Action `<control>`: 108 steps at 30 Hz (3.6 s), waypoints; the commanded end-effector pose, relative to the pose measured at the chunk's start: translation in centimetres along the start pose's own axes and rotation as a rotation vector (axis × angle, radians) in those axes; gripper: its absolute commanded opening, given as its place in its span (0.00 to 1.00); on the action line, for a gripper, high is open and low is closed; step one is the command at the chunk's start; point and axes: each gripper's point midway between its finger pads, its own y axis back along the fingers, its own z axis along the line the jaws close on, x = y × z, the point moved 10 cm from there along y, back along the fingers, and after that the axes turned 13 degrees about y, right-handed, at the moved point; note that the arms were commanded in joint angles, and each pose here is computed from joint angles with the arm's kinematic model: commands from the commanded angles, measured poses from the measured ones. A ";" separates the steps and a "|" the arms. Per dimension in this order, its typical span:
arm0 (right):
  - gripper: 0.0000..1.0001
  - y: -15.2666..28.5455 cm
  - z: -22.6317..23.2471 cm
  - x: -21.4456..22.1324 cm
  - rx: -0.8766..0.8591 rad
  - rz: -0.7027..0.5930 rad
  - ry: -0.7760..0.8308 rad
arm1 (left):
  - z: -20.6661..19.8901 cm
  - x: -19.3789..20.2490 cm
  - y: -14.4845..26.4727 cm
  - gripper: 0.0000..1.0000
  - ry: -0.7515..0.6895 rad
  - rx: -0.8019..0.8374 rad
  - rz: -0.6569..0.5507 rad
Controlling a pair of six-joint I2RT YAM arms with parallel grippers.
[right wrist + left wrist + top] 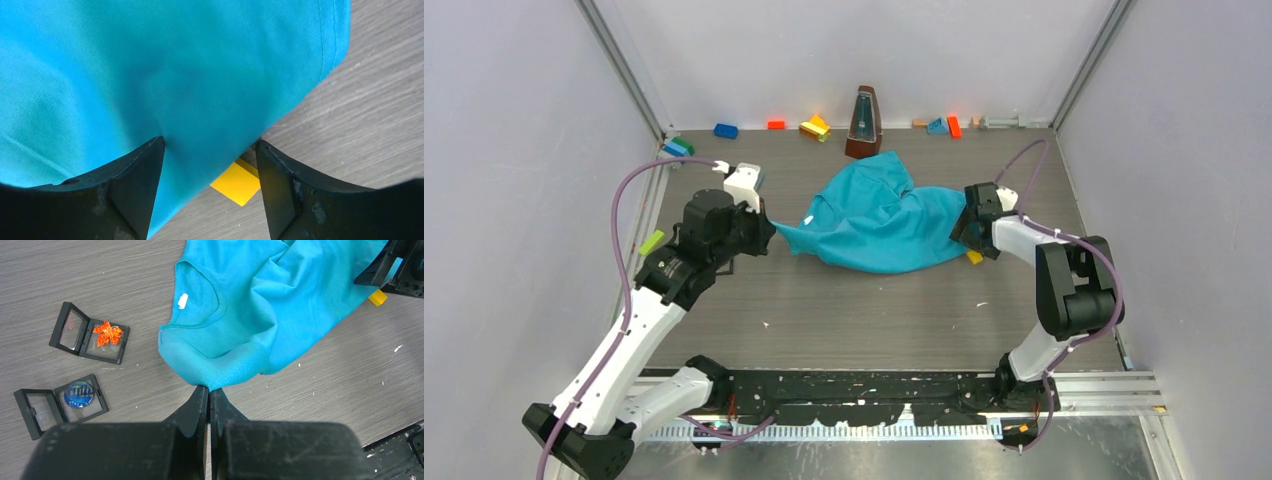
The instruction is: Pin the brooch onto the clothing
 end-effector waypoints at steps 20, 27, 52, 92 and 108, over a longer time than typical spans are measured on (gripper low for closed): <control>0.00 6.1 -2.6 2.3 -0.022 0.106 -0.050 | -2.2 -0.8 3.8 0.00 0.047 0.305 -0.057; 0.00 13.5 -4.5 2.5 -0.129 0.017 -0.109 | -3.1 -1.8 9.5 0.00 0.087 0.389 -0.104; 0.37 16.3 -2.0 -11.5 -0.070 -0.259 0.025 | -1.6 -5.3 5.5 0.00 0.041 0.035 -0.164; 0.45 9.9 4.3 8.6 -0.435 0.132 0.032 | 1.7 1.7 -1.7 0.00 -0.093 -0.075 0.132; 0.02 10.2 4.3 7.9 -0.423 0.099 0.039 | 1.7 1.7 -1.6 0.00 -0.093 -0.077 0.124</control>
